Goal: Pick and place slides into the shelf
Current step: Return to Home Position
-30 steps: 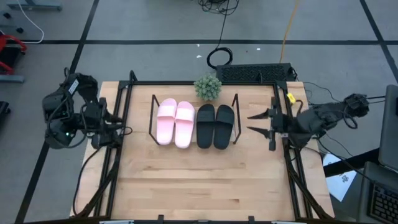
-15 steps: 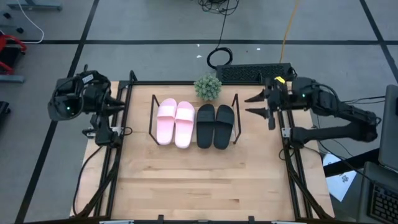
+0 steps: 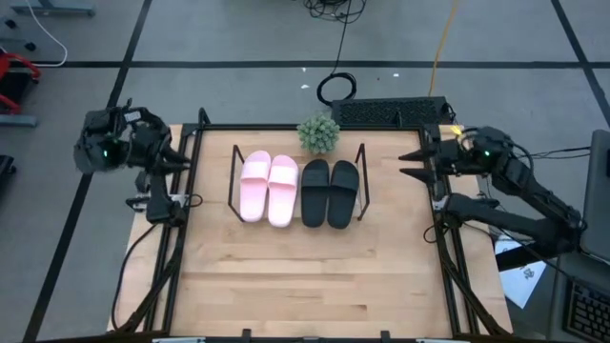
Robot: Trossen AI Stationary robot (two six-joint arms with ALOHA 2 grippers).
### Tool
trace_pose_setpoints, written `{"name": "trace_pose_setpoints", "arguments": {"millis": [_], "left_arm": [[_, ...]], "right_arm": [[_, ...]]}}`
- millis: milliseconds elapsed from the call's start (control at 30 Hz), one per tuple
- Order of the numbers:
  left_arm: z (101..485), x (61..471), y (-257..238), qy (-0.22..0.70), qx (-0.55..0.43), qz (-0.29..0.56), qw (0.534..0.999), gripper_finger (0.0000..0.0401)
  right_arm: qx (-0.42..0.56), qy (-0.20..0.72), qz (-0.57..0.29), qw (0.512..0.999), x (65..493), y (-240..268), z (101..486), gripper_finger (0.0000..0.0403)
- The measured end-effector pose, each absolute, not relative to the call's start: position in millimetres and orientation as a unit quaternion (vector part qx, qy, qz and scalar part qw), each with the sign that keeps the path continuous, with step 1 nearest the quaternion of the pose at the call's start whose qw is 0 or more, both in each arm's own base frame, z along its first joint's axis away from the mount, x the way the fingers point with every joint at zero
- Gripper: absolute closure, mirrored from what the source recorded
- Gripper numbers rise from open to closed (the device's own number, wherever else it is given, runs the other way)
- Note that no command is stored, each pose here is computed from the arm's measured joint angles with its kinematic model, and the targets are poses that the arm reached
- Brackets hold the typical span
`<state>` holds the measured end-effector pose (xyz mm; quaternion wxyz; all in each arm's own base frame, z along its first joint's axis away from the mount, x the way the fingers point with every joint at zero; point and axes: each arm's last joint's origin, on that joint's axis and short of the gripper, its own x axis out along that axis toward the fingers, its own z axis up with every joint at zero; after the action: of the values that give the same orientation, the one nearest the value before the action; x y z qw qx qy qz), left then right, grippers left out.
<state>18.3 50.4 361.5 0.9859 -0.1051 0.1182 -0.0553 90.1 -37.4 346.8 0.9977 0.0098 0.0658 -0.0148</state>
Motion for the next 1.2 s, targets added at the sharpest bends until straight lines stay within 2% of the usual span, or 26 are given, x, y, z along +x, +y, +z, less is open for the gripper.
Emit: {"name": "trace_pose_setpoints", "arguments": {"millis": [167,333,467,633,733,900,1200], "left_arm": [[372.1,1.5,77.7,0.105,-0.132,-0.031,0.985,0.0313],[365.9,-28.7,89.9,0.105,-0.168,0.019,0.98,0.0313],[356.3,-46.3,73.2,0.097,-0.194,0.053,0.975,0.0313],[353.5,-49.1,37.1,0.06,-0.182,-0.012,0.981,0.0313],[345.4,-46.9,19.1,0.056,-0.179,-0.039,0.982,0.0313],[323.1,-33.2,-0.8,0.043,-0.171,-0.027,0.984,0.0313],[284.6,29.4,-6.3,0.02,-0.13,-0.112,0.985,0.0313]], "right_arm": [[0.027,0.052,-0.007,0.998,75.5,-28.6,330.5,0.0259],[0.054,0.06,-0.008,0.997,66.9,-23.4,321.8,0.0259],[0.051,0.051,-0.008,0.997,62.7,-20.8,321.4,0.0259],[0.053,0.054,0.026,0.997,60.3,-17.4,319.9,0.0259],[0.054,0.05,0.047,0.996,59.2,-15.6,314.2,0.0259],[0.056,0.034,0.043,0.997,56.9,-14.4,298.4,0.0259],[0.081,-0.032,0.092,0.992,70.2,-20.1,263.4,0.0259]]}}
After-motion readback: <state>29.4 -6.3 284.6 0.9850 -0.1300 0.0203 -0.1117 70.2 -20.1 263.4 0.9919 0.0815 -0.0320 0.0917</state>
